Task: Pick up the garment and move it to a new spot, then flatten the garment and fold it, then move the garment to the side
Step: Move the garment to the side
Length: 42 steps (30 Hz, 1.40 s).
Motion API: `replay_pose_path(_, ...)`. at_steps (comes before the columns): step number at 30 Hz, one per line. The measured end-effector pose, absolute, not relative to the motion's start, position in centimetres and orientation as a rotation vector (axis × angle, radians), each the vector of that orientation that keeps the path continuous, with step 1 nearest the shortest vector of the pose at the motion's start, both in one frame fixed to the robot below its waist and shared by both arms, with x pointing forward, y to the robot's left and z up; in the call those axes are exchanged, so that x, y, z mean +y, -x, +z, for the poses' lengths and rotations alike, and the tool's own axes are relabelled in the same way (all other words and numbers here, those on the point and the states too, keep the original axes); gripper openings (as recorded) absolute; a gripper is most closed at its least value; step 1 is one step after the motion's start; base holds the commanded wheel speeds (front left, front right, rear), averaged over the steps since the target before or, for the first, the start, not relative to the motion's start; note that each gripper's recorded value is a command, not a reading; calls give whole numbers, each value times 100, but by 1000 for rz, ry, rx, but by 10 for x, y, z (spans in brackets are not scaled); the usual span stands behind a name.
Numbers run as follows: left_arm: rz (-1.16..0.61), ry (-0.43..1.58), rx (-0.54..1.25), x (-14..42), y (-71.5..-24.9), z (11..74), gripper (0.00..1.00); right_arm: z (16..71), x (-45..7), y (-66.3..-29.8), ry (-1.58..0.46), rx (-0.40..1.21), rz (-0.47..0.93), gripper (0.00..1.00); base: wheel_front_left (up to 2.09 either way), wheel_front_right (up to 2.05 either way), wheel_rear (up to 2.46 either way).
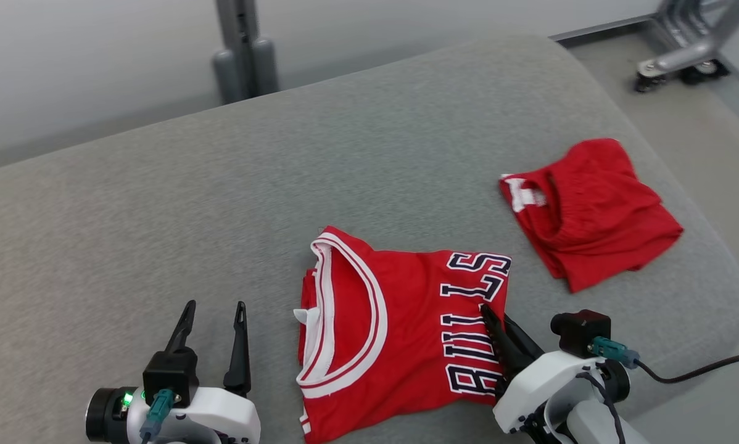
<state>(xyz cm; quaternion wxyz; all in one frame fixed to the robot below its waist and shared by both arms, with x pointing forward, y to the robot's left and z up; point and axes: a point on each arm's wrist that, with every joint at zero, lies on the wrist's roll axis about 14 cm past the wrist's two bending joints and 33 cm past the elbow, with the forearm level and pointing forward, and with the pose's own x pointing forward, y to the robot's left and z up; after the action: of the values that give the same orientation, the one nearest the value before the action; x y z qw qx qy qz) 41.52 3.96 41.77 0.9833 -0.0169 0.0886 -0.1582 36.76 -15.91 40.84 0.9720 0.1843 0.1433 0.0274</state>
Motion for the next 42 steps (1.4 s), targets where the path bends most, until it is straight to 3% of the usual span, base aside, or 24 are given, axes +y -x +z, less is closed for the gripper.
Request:
replay_pose_path(7, -533, 48, 170, -38, -416, 420, 100, 417, -222, -333, -336, 241, -136, 0, 0, 0, 0)
replay_pose_path(11, -588, 55, 179, -59, -416, 415, 100, 436, -236, -342, -252, 194, -140, 0, 0, 0, 0)
replay_pose_path(16, -571, 50, 201, -52, -418, 406, 100, 471, -253, -377, -98, 118, -97, 0, 0, 0, 0)
replay_pose_path(20, -521, 45, 197, -35, -425, 405, 100, 496, -292, -405, 11, 76, -139, 0, 0, 0, 0)
replay_pose_path(27, -401, 32, 205, 9, -433, 399, 100, 490, -367, -426, 180, 176, -265, 0, 0, 0, 0)
replay_pose_path(28, -383, 30, 209, 16, -433, 397, 100, 488, -377, -427, 183, 190, -292, 8, 0, 0, 0)
replay_pose_path(29, -368, 28, 214, 22, -433, 396, 100, 486, -386, -427, 187, 203, -314, 49, 0, 0, 0)
replay_pose_path(30, -346, 27, 216, 29, -434, 395, 100, 482, -392, -428, 204, 221, -326, 100, 0, 0, 0)
replay_pose_path(34, -272, 19, 227, 54, -434, 391, 100, 491, -401, -445, 221, 185, -363, 100, 0, 0, 0)
replay_pose_path(37, -217, 27, 227, 70, -434, 392, 100, 508, -365, -473, 190, 77, -309, 100, 0, 0, 0)
replay_pose_path(42, -154, 39, 194, 87, -433, 407, 100, 528, -304, -483, 147, -41, -185, 100, 0, 0, 0)
